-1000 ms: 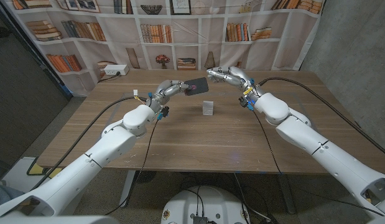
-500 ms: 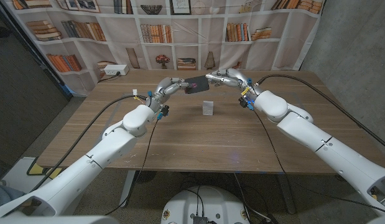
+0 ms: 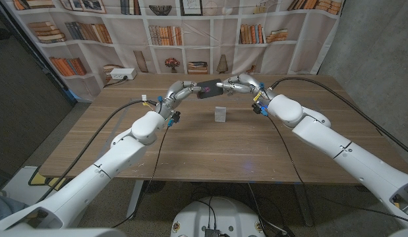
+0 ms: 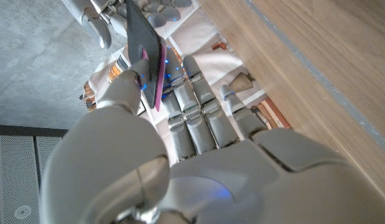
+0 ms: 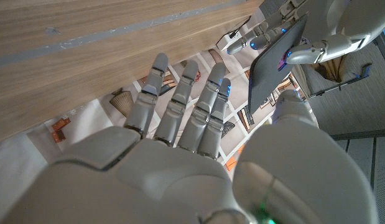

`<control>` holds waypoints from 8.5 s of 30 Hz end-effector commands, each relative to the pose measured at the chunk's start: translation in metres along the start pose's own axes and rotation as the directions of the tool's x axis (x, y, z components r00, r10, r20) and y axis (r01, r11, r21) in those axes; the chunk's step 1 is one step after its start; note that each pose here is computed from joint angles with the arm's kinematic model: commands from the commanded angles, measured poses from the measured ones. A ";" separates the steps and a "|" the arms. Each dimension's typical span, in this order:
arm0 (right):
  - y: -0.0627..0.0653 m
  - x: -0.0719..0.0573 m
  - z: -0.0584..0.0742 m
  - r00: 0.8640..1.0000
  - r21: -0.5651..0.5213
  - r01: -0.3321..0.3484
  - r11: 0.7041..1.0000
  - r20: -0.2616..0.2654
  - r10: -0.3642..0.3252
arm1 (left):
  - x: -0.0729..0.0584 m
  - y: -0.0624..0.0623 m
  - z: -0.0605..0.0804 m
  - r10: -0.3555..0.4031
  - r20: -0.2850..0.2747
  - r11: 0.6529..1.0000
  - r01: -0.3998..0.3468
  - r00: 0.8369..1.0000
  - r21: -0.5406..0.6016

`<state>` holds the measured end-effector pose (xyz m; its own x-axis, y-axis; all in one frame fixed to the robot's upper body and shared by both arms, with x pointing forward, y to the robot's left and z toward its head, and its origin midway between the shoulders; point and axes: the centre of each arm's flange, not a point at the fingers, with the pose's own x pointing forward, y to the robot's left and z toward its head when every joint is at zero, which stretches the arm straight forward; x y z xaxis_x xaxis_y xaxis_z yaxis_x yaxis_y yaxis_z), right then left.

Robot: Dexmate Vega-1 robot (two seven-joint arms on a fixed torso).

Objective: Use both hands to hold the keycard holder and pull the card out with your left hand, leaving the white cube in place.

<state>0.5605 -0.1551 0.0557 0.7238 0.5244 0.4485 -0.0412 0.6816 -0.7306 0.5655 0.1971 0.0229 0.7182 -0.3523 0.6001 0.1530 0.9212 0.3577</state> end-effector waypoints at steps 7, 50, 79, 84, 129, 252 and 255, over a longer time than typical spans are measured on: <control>0.007 0.002 -0.002 1.000 -0.001 0.017 1.000 -0.010 -0.017 | 0.009 -0.006 0.000 -0.038 -0.008 0.999 0.038 0.999 0.015; -0.002 -0.001 -0.003 0.996 0.035 0.075 0.997 0.038 -0.076 | 0.017 -0.010 -0.005 -0.057 -0.026 0.998 0.057 0.998 0.004; 0.002 0.003 -0.018 0.994 0.298 -0.084 0.951 0.094 0.059 | 0.026 -0.015 -0.008 -0.165 -0.019 0.986 0.165 0.986 -0.026; 0.003 0.005 -0.021 0.990 0.368 -0.119 0.922 0.120 0.080 | 0.026 -0.016 -0.008 -0.180 -0.059 0.984 0.179 0.982 -0.018; -0.013 -0.008 -0.032 0.983 0.259 0.135 0.956 0.086 -0.162 | 0.017 -0.012 -0.013 -0.125 -0.049 0.982 0.116 0.991 -0.151; -0.008 -0.022 -0.026 0.980 0.270 0.144 0.952 0.095 -0.175 | 0.023 -0.021 -0.001 -0.121 -0.042 0.984 0.114 0.992 -0.136; -0.009 -0.023 -0.026 0.979 0.269 0.148 0.952 0.093 -0.179 | 0.024 -0.021 0.000 -0.103 -0.047 0.984 0.095 0.994 -0.153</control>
<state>0.5647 -0.1844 0.0388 0.6495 0.4498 0.6131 -0.1264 0.8590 -0.4962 0.5805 0.1725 0.0274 0.7211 -0.4594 0.5187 0.3282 0.8858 0.3282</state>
